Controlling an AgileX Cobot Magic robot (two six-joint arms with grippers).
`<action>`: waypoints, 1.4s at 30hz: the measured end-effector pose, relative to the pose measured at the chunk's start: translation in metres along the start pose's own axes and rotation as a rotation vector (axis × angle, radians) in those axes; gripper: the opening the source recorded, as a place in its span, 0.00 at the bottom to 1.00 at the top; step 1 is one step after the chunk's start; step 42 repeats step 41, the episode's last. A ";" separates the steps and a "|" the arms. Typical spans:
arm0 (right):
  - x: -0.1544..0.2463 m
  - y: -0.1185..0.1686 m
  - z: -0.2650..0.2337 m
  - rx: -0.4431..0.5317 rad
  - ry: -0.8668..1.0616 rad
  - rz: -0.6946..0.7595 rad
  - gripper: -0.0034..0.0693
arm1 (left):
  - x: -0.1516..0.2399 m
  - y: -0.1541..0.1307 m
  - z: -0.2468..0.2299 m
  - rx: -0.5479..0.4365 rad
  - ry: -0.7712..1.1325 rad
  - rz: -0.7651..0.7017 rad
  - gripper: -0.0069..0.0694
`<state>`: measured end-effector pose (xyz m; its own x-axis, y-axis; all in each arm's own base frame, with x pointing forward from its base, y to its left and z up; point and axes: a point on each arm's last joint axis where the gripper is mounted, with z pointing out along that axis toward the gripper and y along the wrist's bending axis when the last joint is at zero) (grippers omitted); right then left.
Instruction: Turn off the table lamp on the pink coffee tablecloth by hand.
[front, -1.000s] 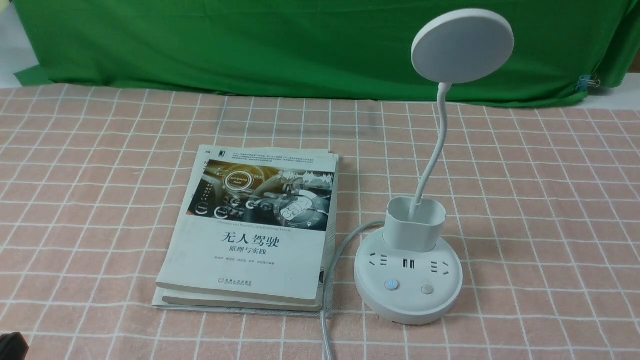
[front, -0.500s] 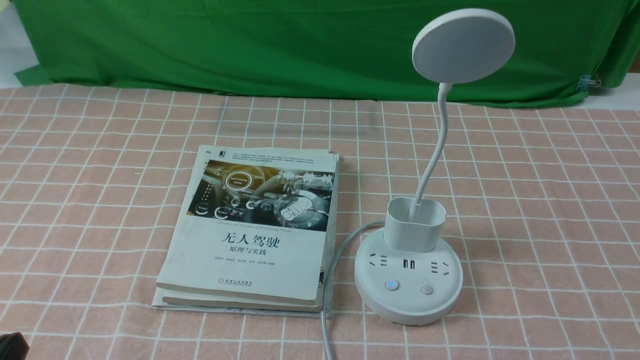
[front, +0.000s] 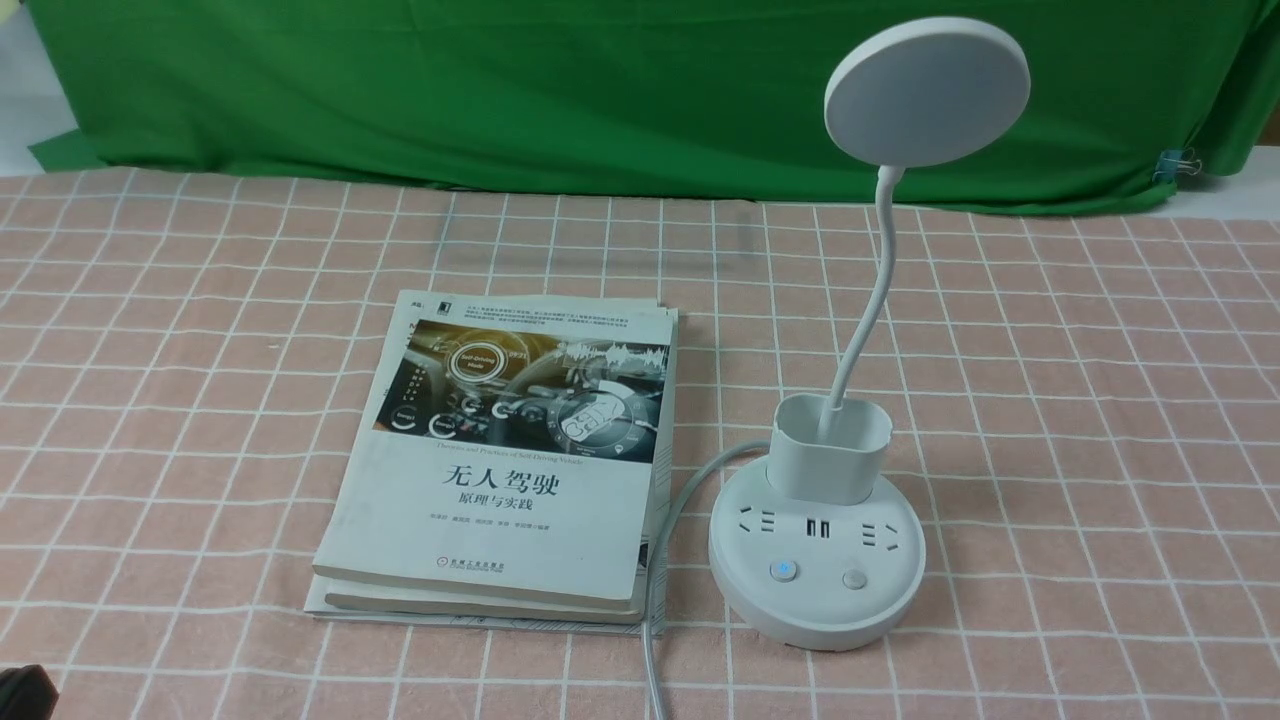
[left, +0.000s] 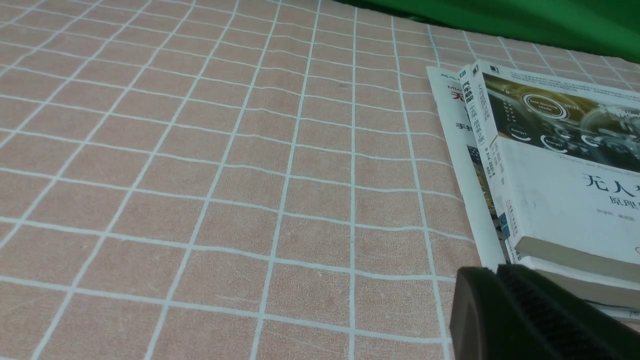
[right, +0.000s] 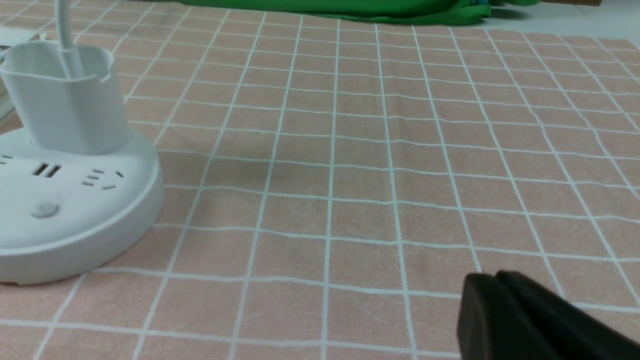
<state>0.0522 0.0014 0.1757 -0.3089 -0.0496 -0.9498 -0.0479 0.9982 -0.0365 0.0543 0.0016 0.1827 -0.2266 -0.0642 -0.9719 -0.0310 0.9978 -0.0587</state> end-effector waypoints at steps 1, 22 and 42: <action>0.000 0.000 0.000 0.000 0.000 0.005 0.14 | 0.000 0.000 0.000 0.000 0.000 0.000 0.10; 0.000 0.000 0.000 0.000 0.000 0.011 0.20 | 0.000 0.000 0.000 0.000 0.000 0.000 0.10; 0.000 0.000 0.000 0.000 0.000 0.011 0.26 | 0.000 0.000 0.000 0.000 0.000 0.000 0.10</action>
